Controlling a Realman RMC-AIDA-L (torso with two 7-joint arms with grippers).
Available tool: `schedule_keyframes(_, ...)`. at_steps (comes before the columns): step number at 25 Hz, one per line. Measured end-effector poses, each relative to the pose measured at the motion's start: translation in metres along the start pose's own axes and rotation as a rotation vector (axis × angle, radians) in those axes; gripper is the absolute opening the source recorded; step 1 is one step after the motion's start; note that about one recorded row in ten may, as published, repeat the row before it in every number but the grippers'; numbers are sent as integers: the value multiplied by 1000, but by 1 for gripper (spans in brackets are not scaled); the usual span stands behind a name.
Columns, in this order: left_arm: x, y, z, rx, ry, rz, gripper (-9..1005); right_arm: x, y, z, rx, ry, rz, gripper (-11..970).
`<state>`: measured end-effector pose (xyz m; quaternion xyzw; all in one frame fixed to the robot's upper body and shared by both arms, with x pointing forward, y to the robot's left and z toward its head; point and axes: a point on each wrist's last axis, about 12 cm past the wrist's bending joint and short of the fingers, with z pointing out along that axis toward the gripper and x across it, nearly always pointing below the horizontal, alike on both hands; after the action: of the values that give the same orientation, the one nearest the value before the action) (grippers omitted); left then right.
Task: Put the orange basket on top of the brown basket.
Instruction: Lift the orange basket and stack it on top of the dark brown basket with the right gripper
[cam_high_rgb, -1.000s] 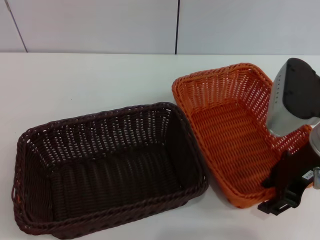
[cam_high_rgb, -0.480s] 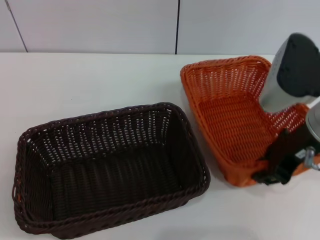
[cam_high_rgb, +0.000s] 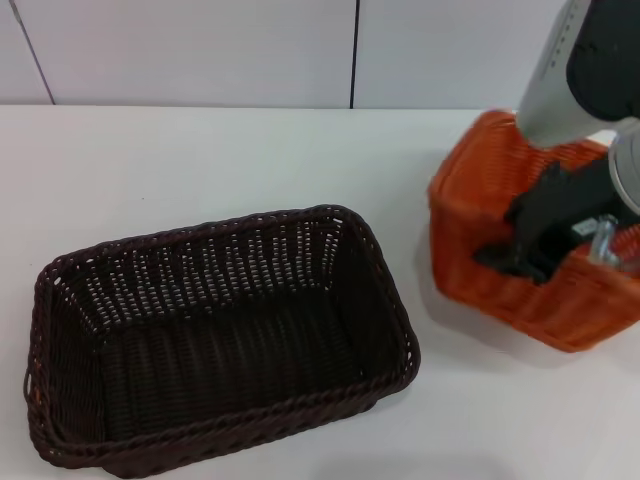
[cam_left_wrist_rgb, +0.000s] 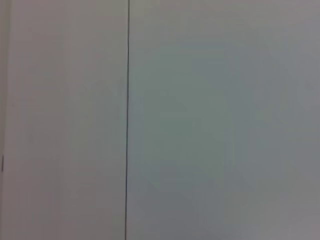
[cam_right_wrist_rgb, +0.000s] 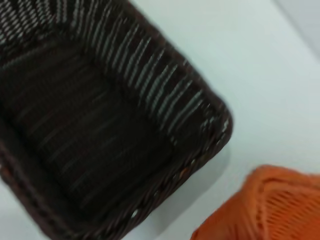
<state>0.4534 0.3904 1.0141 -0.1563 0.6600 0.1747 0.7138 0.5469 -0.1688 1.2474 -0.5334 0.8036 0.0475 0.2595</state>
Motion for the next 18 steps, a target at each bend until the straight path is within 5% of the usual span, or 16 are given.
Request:
schedule_keyframes(12, 1, 1, 0, 0, 5, -4, 743, -30, 4, -11, 165, -64, -154, 198)
schedule_keyframes(14, 1, 1, 0, 0, 5, -4, 744, -35, 8, -11, 170, -69, -235, 198)
schedule_keyframes(15, 1, 1, 0, 0, 5, -4, 744, -40, 19, -7, 159, -79, -393, 197)
schedule_keyframes(16, 1, 1, 0, 0, 5, -4, 744, -40, 19, -7, 159, -79, -393, 197)
schedule_keyframes(18, 2, 1, 0, 0, 12, -25, 744, -42, 37, -2, 139, -83, -586, 197)
